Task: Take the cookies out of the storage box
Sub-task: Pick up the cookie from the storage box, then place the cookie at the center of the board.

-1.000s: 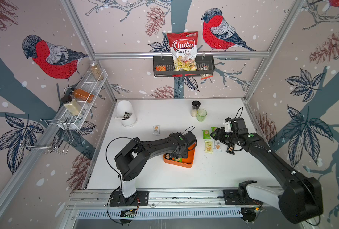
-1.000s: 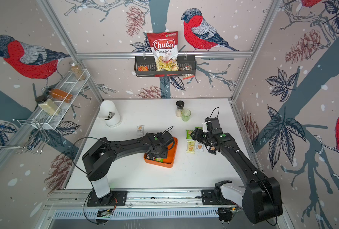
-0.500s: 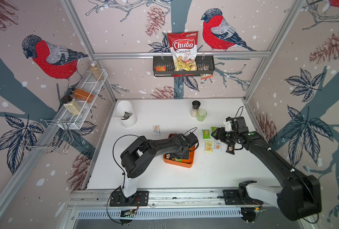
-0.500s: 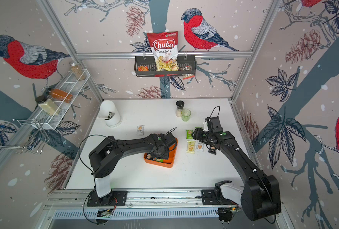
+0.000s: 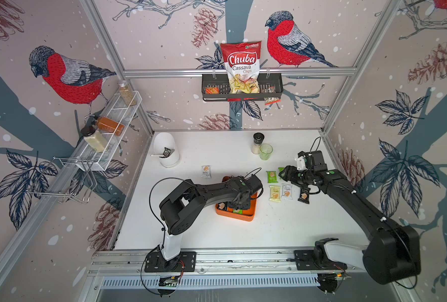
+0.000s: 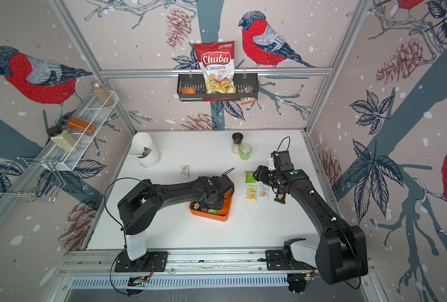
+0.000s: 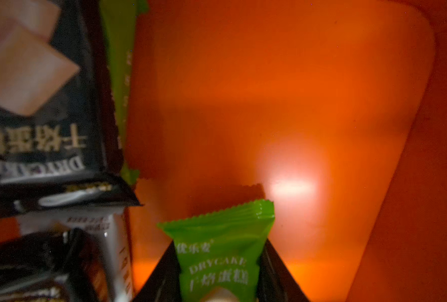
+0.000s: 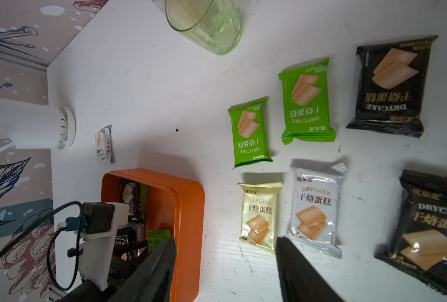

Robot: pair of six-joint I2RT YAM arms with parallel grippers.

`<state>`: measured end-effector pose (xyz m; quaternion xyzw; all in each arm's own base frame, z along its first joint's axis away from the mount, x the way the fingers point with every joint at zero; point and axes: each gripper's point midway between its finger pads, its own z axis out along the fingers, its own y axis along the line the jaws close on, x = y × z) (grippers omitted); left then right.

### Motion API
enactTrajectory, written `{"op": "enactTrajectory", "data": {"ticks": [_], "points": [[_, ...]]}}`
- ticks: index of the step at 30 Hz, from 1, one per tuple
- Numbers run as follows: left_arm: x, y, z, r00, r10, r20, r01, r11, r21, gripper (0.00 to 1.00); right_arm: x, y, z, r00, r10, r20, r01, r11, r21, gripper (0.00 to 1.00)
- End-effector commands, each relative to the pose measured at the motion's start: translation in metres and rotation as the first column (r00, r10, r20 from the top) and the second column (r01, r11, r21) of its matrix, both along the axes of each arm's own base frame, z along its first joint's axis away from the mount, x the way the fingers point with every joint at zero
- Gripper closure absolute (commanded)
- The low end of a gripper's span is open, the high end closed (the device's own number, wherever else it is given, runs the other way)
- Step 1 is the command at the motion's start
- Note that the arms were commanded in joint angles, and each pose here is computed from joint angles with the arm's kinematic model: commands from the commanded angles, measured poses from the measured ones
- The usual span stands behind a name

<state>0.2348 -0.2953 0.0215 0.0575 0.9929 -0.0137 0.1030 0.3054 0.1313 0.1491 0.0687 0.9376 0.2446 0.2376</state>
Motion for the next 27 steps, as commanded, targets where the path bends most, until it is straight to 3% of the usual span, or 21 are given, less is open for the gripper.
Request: {"op": "enactTrajectory", "data": {"ticks": [1, 16, 27], "points": [[0.006, -0.001, 0.012, 1.0, 0.0, 0.027, 0.0, 1.0, -0.002, 0.62, 0.002, 0.001, 0.003, 1.0, 0.01, 0.009, -0.01, 1.0, -0.001, 0.34], [0.039, -0.015, 0.082, 0.991, 0.009, 0.133, 0.011, 0.988, -0.152, 0.62, 0.016, 0.005, 0.007, 1.0, -0.021, 0.007, 0.021, 0.999, 0.027, 0.34], [0.09, 0.067, 0.102, 0.977, 0.109, 0.184, -0.078, 0.983, -0.164, 0.62, 0.028, 0.041, 0.005, 1.0, 0.01, -0.011, -0.009, 0.997, 0.077, 0.34]]}}
